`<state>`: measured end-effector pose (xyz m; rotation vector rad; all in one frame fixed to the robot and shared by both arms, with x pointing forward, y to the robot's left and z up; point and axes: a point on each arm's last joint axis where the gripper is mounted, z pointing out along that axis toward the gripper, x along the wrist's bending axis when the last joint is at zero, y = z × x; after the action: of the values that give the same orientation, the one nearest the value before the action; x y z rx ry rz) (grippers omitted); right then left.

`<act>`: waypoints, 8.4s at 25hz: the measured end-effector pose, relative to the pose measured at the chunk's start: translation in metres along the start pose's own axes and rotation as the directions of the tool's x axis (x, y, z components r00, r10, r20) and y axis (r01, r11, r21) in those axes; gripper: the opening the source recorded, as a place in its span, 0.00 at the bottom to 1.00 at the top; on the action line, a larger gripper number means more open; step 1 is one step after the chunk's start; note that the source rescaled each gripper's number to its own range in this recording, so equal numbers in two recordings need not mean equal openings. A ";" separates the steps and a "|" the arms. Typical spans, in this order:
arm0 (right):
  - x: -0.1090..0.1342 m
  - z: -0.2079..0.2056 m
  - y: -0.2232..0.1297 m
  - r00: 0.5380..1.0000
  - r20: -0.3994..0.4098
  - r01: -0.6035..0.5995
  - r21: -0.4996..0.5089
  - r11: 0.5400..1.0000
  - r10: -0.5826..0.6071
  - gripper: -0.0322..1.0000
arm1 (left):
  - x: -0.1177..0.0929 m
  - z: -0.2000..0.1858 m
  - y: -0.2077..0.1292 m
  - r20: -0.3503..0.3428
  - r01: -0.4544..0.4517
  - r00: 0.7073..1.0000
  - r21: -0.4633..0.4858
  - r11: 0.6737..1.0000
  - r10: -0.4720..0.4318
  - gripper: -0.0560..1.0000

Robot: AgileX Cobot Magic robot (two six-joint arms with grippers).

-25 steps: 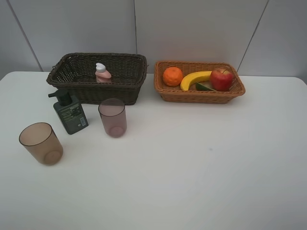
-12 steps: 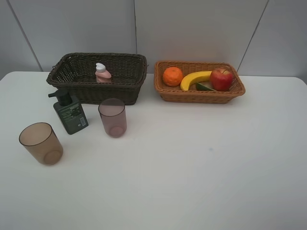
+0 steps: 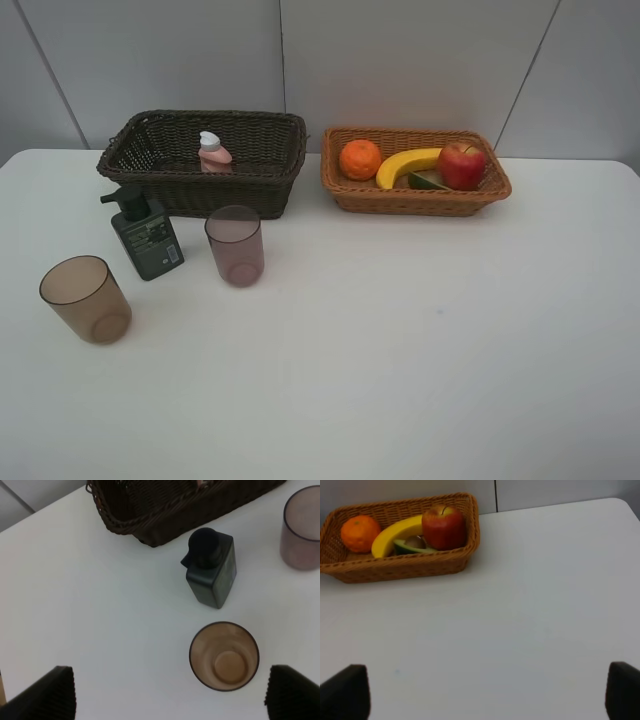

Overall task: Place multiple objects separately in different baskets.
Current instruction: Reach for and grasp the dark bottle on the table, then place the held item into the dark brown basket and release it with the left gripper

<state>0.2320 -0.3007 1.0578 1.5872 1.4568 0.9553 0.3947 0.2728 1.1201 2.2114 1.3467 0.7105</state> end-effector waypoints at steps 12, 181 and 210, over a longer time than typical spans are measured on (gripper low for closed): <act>0.000 0.000 0.000 1.000 0.000 0.000 0.000 1.000 0.000 1.00 | 0.012 0.085 0.051 0.124 -0.147 0.985 0.192 0.970 0.124 1.00; 0.000 0.000 0.001 1.000 0.000 0.000 -0.006 1.000 0.000 1.00 | 0.037 0.322 0.141 0.037 -0.311 0.950 0.213 0.926 0.310 0.96; 0.000 0.000 0.001 1.000 0.000 0.000 -0.006 1.000 0.000 1.00 | 0.037 0.317 0.145 0.034 -0.302 0.953 0.200 0.932 0.301 1.00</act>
<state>0.2322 -0.3007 1.0583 1.5826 1.4528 0.9593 0.7069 0.2100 0.9738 2.6191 1.1307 0.6999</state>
